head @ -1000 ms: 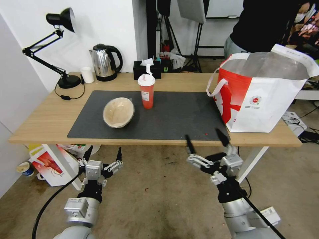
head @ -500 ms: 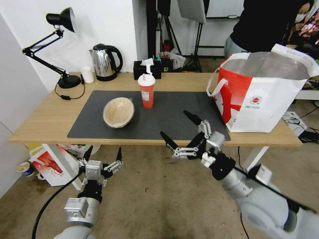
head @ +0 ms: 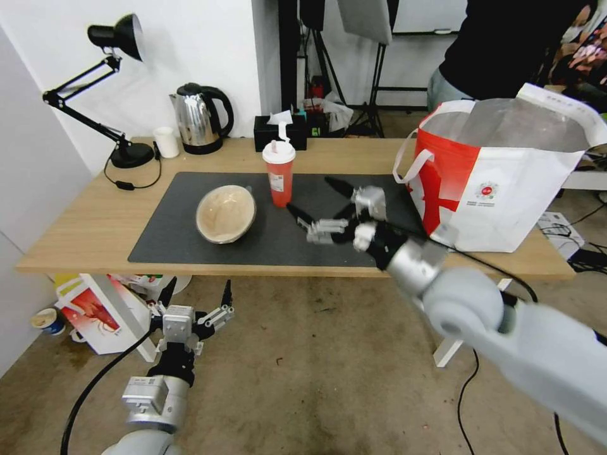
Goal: Pick up the trash from the table and place it into the takeout bag.
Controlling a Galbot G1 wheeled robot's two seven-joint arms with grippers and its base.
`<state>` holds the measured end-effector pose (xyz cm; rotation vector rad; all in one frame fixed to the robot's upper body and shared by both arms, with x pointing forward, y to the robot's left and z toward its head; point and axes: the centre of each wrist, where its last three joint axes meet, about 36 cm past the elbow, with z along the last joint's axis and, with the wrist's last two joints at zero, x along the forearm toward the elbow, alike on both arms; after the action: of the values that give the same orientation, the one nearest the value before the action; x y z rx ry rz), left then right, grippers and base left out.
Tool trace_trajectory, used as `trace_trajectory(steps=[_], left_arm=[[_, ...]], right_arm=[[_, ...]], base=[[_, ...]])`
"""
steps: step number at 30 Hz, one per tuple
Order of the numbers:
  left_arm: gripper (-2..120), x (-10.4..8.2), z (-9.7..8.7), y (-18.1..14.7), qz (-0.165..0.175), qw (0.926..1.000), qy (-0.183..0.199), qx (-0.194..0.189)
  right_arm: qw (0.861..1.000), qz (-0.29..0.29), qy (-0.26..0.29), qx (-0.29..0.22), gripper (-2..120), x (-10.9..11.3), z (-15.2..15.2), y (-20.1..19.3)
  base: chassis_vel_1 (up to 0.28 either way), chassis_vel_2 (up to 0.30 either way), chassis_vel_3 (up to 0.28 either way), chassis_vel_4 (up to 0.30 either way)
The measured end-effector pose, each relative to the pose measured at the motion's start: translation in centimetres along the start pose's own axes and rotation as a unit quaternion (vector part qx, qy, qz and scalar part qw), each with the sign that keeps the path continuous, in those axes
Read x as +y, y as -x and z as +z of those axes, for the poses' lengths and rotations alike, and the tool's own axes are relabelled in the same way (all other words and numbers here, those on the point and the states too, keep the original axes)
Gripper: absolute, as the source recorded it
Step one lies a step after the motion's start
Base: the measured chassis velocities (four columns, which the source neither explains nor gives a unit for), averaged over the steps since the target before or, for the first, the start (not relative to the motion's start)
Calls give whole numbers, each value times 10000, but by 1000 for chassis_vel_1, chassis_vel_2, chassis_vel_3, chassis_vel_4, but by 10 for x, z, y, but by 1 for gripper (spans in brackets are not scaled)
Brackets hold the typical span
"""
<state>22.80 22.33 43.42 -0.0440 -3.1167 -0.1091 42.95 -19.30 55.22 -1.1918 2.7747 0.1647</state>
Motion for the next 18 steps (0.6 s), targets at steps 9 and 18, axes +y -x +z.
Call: trace_trajectory(steps=[9, 18], left_arm=[[100, 0, 0, 0, 1, 10000, 0, 0], [100, 0, 0, 0, 0, 10000, 1, 0]], right_arm=[[9996, 170, 30, 245, 100, -11, -10, 29], [9973, 423, 38, 602, 100, -16, -19, 47]], base=[[0, 0, 0, 0], [0, 0, 0, 0]])
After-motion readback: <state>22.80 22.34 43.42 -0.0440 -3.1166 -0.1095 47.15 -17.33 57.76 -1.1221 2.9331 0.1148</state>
